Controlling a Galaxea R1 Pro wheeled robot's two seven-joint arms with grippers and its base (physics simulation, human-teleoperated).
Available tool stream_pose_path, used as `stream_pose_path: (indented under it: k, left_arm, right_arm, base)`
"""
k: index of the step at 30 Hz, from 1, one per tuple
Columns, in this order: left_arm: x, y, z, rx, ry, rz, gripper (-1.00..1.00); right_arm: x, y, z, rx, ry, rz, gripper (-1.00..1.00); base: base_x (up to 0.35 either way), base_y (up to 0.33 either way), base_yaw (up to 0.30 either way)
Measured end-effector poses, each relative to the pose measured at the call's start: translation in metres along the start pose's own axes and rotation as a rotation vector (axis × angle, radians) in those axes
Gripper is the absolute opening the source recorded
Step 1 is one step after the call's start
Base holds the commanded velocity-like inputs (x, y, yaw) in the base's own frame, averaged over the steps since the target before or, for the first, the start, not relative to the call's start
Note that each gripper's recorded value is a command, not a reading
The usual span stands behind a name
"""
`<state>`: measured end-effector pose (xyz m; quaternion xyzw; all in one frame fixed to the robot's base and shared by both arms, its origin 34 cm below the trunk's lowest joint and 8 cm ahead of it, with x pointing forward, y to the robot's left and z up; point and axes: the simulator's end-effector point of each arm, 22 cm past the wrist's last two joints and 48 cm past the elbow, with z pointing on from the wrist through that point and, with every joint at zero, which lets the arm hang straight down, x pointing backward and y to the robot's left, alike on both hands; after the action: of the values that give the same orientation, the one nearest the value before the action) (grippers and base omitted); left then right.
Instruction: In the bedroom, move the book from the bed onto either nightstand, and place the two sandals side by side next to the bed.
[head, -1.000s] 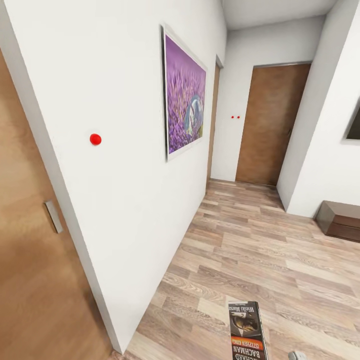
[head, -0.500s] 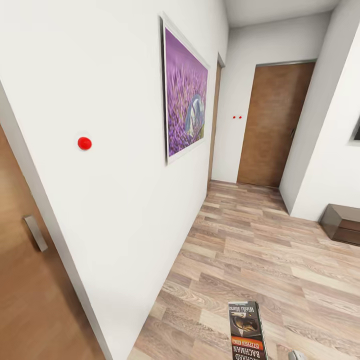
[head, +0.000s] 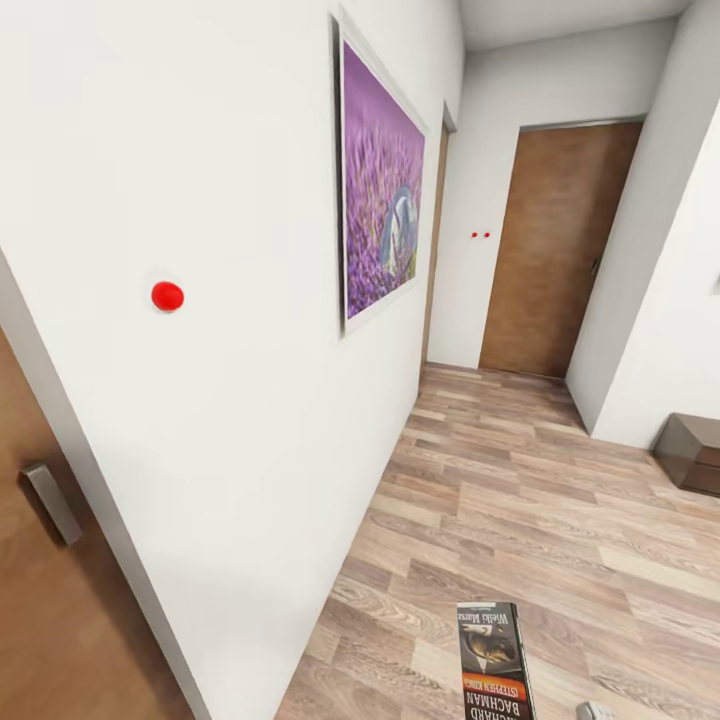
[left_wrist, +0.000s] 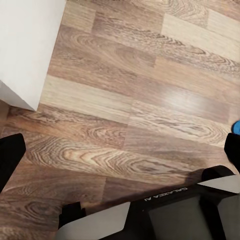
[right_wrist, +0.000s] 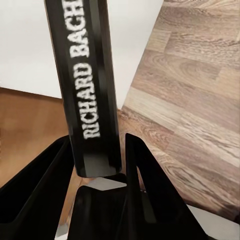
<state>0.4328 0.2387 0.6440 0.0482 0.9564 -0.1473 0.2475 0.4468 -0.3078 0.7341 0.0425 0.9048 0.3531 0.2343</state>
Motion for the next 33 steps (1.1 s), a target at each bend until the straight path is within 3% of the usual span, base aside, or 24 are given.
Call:
stream_pose_path:
  k: [8,20,33]
  left_arm:
    - [0.0004,0.0,0.0,0.0,0.001,0.0,1.0]
    - [0.0,0.0,0.0001,0.0,0.0,0.0,1.0]
    - [0.0005,-0.0001,0.0,0.0,0.001,0.0,1.0]
  right_arm:
    - [-0.0003,0.0003,0.0001,-0.001,-0.001,0.0,-1.0]
    - [-0.0003,0.0004,0.0001,-0.001,0.0,-0.001,-1.0]
    - [-0.0009,0.0008,0.0003,-0.002,-0.002,-0.002,-1.0]
  base:
    - [0.008,0.004,-0.024]
    - [0.0,0.0,-0.21]
    - [0.0,0.0,-0.091]
